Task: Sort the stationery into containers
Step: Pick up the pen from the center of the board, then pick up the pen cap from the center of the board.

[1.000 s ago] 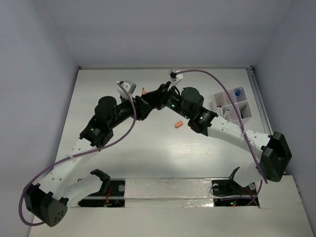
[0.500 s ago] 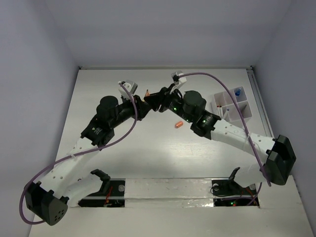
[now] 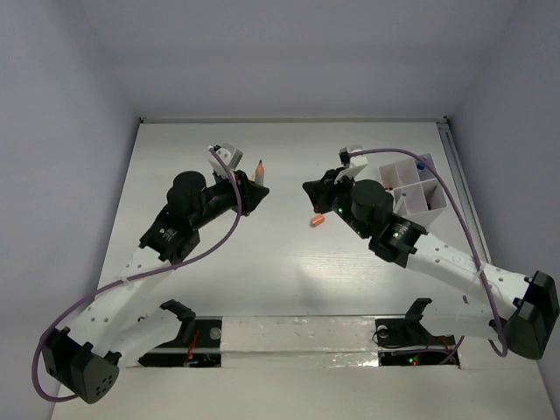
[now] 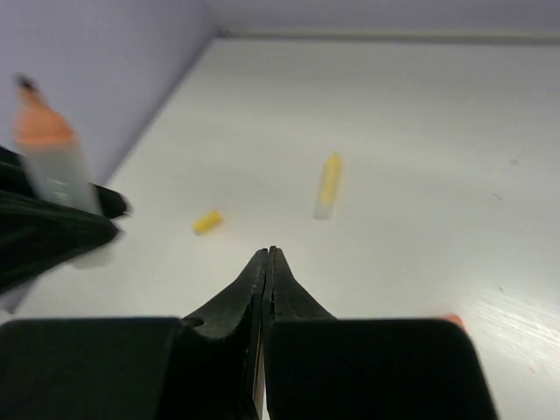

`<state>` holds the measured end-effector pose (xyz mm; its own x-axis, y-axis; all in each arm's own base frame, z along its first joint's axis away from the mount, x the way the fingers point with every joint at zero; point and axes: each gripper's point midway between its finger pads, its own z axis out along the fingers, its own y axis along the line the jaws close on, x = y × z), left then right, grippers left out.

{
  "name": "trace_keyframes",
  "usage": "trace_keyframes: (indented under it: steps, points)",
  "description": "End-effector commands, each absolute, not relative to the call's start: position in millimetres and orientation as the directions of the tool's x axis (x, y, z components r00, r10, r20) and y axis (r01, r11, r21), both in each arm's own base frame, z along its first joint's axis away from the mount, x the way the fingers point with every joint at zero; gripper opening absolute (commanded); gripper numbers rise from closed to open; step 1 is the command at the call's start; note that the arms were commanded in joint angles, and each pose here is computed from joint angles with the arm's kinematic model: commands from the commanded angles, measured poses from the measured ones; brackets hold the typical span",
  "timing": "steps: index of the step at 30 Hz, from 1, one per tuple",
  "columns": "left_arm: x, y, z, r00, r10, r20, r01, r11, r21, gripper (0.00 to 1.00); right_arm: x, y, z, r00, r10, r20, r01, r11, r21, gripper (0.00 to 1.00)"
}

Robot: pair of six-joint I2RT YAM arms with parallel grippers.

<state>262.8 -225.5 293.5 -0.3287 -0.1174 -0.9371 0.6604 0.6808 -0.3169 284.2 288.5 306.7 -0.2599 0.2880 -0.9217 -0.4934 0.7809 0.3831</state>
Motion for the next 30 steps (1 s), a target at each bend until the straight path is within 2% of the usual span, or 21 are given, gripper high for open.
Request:
trace_keyframes:
  steps: [1,4,6,7,8,10,11,15,21,23,30]
  points:
    - [255.9,-226.5,333.1,-0.24,-0.152,-0.959,0.712,0.644,-0.28,0.0,289.4,264.5,237.4,-0.385,0.119,-0.915,-0.356,0.896,0.267,0.0]
    - [252.9,-228.2,334.2,-0.242,-0.154,-0.958,0.722,0.631,-0.284,0.0,294.0,251.5,180.7,-0.524,0.036,-0.851,-0.265,0.943,0.203,0.01]
    - [251.3,-230.2,334.6,-0.249,-0.158,-0.956,0.729,0.619,-0.292,0.0,294.2,250.1,149.9,-0.593,-0.005,-0.805,-0.24,0.956,0.17,0.12]
    - [250.6,-230.7,334.6,-0.249,-0.157,-0.956,0.732,0.615,-0.292,0.0,295.2,250.5,142.2,-0.615,-0.012,-0.788,-0.24,0.955,0.173,0.34]
    - [250.2,-231.1,335.0,-0.25,-0.158,-0.955,0.734,0.612,-0.293,0.0,294.8,253.3,135.7,-0.63,-0.021,-0.776,-0.244,0.954,0.172,0.5]
    - [249.4,-231.2,335.5,-0.25,-0.159,-0.955,0.736,0.61,-0.294,0.0,301.3,255.1,118.0,-0.67,-0.023,-0.742,-0.225,0.959,0.173,0.71]
    - [249.8,-230.9,335.5,-0.25,-0.16,-0.955,0.734,0.612,-0.294,0.0,301.1,257.6,112.1,-0.685,-0.024,-0.728,-0.221,0.959,0.177,0.77]
    - [250.0,-227.3,337.9,-0.238,-0.169,-0.956,0.724,0.625,-0.291,0.0,308.6,257.2,91.4,-0.718,0.002,-0.696,-0.174,0.968,0.182,0.79]
    - [248.7,-225.4,341.4,-0.231,-0.182,-0.956,0.721,0.627,-0.294,0.0,324.1,258.4,66.1,-0.766,0.089,-0.637,-0.13,0.949,0.288,0.79]
    - [249.0,-225.6,340.9,-0.233,-0.181,-0.956,0.721,0.628,-0.294,0.0,333.4,259.9,65.4,-0.755,0.112,-0.646,-0.124,0.943,0.308,0.78]
    - [250.5,-224.7,339.7,-0.235,-0.181,-0.955,0.714,0.635,-0.296,0.0,346.4,275.1,52.3,-0.775,0.097,-0.624,-0.143,0.935,0.324,0.67]
